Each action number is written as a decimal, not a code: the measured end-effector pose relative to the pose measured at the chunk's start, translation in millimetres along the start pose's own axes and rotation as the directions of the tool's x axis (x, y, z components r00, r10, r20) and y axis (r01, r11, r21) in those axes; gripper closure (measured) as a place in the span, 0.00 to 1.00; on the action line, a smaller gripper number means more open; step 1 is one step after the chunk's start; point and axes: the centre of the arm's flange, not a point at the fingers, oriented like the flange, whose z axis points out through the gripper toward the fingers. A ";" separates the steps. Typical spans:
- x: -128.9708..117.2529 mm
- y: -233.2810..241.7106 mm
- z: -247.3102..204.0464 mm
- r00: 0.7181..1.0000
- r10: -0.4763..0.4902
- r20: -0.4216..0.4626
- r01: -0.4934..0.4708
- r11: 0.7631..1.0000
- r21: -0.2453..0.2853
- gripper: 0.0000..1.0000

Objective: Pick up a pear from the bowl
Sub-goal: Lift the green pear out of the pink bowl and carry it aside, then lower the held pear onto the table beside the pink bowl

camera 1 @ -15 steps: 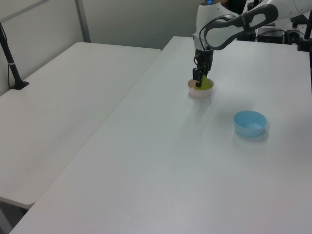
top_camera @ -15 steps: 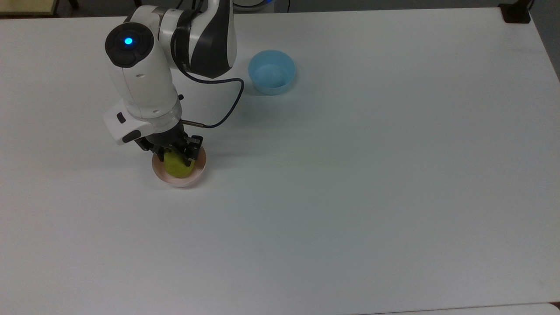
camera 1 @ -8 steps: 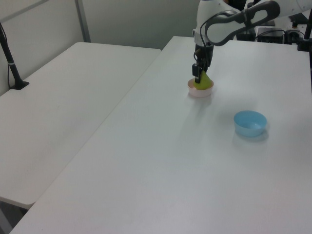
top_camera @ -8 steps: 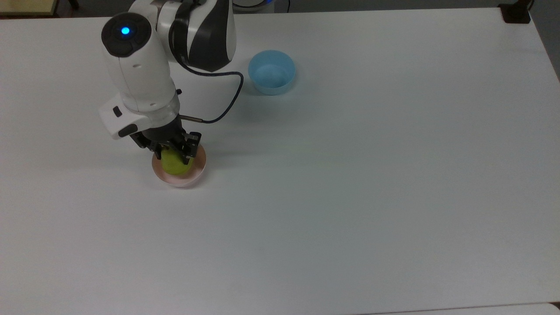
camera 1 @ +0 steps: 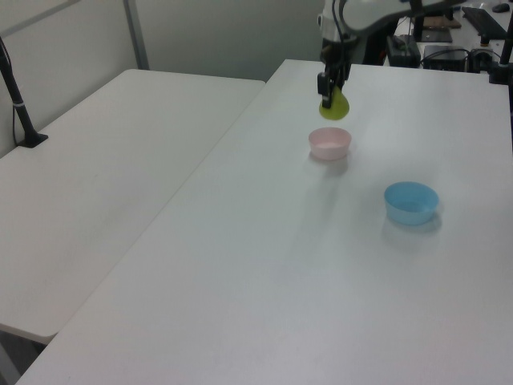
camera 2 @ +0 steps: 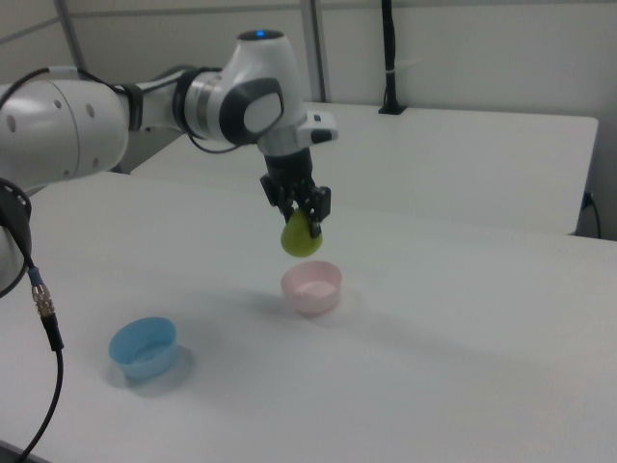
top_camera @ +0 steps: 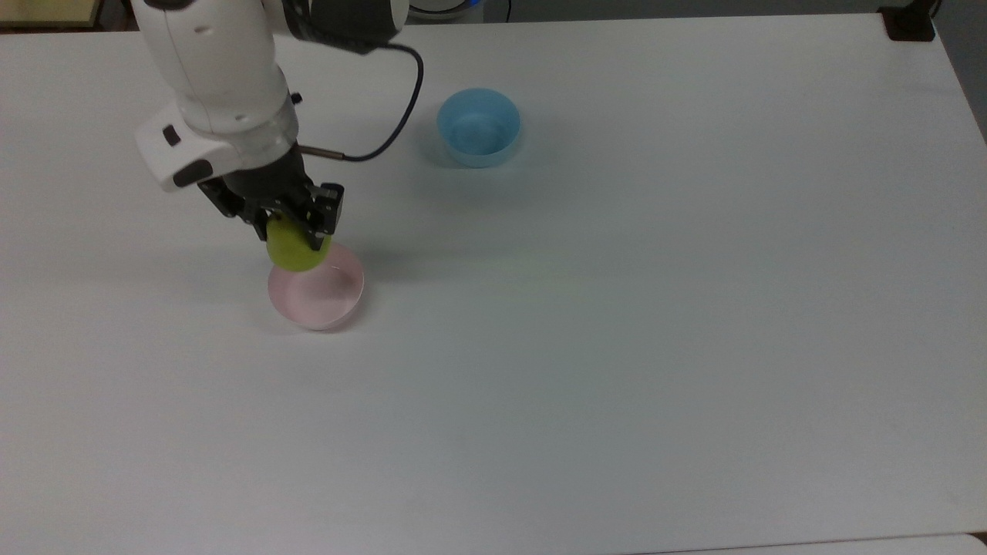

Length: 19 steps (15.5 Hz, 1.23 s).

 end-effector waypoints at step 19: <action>10.6 163.1 20.6 0.985 -0.162 -0.058 0.160 0.987 -0.032 0.43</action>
